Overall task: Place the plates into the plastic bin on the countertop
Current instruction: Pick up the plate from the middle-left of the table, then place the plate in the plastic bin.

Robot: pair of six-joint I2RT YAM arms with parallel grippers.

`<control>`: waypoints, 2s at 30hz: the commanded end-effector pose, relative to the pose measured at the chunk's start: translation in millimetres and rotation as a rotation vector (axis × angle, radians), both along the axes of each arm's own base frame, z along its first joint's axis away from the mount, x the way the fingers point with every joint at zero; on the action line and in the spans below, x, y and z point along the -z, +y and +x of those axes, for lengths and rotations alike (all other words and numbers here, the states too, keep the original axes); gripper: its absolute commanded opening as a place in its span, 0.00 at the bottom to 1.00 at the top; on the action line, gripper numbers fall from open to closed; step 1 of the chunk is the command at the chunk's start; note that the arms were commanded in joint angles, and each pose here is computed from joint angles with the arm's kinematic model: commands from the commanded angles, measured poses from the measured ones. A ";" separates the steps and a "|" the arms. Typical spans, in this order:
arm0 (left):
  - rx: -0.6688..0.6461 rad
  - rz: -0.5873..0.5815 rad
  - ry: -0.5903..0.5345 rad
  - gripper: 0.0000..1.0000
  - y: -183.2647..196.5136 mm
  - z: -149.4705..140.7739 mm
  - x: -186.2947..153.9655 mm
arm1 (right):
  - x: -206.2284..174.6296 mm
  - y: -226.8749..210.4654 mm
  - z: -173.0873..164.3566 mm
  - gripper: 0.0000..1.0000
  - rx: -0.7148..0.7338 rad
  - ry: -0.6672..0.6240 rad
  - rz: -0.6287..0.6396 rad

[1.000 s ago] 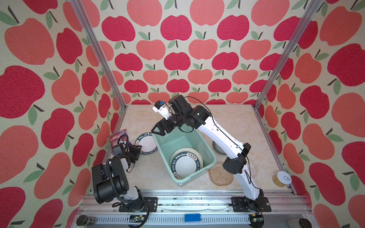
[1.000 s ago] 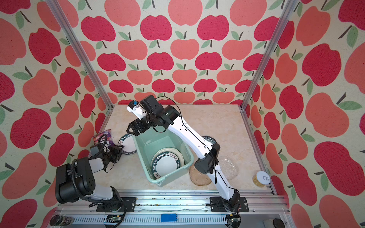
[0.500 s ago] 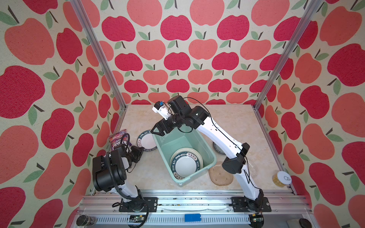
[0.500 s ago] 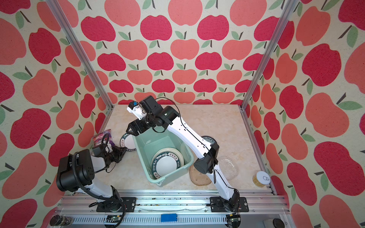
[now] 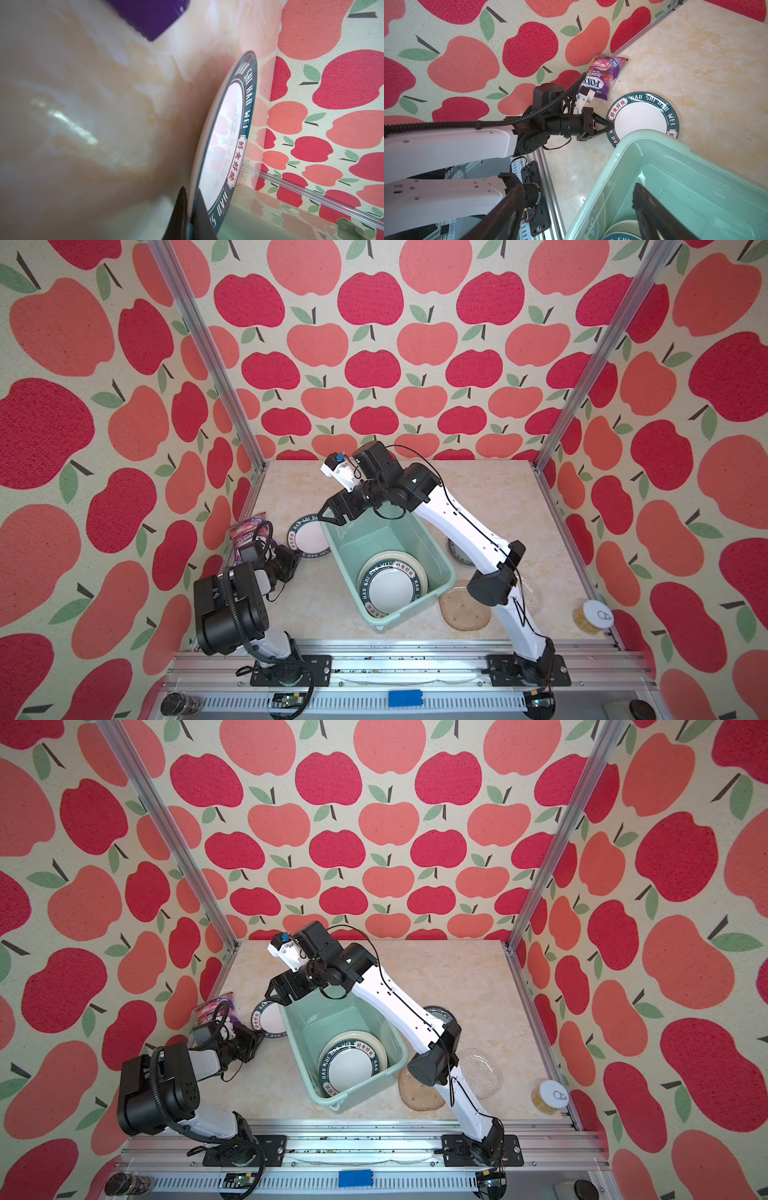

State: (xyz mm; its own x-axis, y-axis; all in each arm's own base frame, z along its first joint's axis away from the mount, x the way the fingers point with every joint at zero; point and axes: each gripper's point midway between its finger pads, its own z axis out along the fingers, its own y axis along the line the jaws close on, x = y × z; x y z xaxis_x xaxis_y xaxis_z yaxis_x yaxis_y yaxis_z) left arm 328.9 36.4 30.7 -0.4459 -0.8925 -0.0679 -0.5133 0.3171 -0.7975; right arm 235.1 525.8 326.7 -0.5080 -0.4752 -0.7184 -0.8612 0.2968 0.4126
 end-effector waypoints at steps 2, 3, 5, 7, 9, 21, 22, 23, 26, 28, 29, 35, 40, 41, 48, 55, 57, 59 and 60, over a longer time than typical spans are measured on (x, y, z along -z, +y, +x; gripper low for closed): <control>-0.067 0.062 0.032 0.00 24.9 -1.5 -15.8 | -11.2 -8.8 2.6 0.83 0.034 -0.007 0.001; -0.075 0.064 0.018 0.00 29.0 0.9 -21.9 | -12.1 -9.9 2.8 0.83 0.037 -0.010 0.000; -0.088 0.062 -0.013 0.00 36.3 6.1 -34.1 | -13.8 -12.1 2.0 0.83 0.042 -0.014 -0.004; -0.096 0.058 -0.043 0.00 40.7 10.7 -44.9 | -15.3 -14.7 1.7 0.83 0.046 -0.018 -0.008; -0.107 0.057 -0.069 0.00 44.3 14.5 -56.1 | -17.5 -16.7 1.4 0.83 0.052 -0.023 -0.009; -0.238 0.095 -0.352 0.00 72.1 26.0 -182.5 | -43.5 -49.3 23.4 0.83 0.207 -0.081 -0.018; -0.255 0.101 -0.382 0.00 74.2 23.8 -194.0 | -43.4 -53.7 26.2 0.83 0.227 -0.072 -0.024; -0.265 0.112 -0.411 0.00 74.6 21.2 -206.0 | -44.5 -58.5 29.1 0.83 0.246 -0.064 -0.026; -0.243 0.132 -0.474 0.00 65.9 14.6 -236.1 | -48.4 -72.1 33.3 0.83 0.276 -0.056 -0.035; -0.200 0.134 -0.501 0.00 54.9 12.2 -250.7 | -52.4 -83.3 36.2 0.83 0.295 -0.067 -0.046; -0.177 0.137 -0.513 0.00 48.5 10.9 -257.7 | -55.4 -90.8 38.5 0.83 0.310 -0.073 -0.051; 0.020 0.151 -0.536 0.00 -6.1 10.7 -283.5 | -71.9 -134.7 55.8 0.83 0.409 -0.101 -0.051; 0.225 0.129 -0.557 0.00 -61.2 14.5 -296.7 | -78.6 -173.4 74.2 0.83 0.486 -0.091 -0.029; 0.274 0.121 -0.561 0.00 -73.4 14.1 -298.9 | -79.7 -182.5 77.2 0.83 0.502 -0.093 -0.028; 0.614 0.116 -0.544 0.00 -140.2 -2.0 -289.7 | -81.2 -231.4 91.2 0.83 0.591 -0.072 0.002; 0.819 0.152 -0.479 0.00 -174.5 -17.0 -255.4 | -67.9 -238.9 92.3 0.83 0.601 -0.024 0.014; 0.890 0.173 -0.439 0.00 -184.7 -23.6 -244.3 | -64.6 -238.3 91.3 0.83 0.596 -0.018 0.010; 0.954 0.206 -0.394 0.00 -192.9 -28.6 -233.0 | -60.4 -237.8 90.6 0.83 0.592 -0.011 0.008; 0.974 0.216 -0.381 0.00 -196.2 -29.0 -229.6 | -59.0 -238.1 90.8 0.83 0.592 -0.011 0.007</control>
State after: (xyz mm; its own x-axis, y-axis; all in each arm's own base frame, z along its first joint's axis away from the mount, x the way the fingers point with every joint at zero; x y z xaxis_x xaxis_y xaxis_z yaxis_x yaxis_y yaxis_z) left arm 312.5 -150.9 257.2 -0.8750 -0.2364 -0.4225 0.2191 0.5848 -0.7810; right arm 332.0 287.2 377.9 -0.6842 -0.1272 -0.7182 -0.5421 0.7474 0.3841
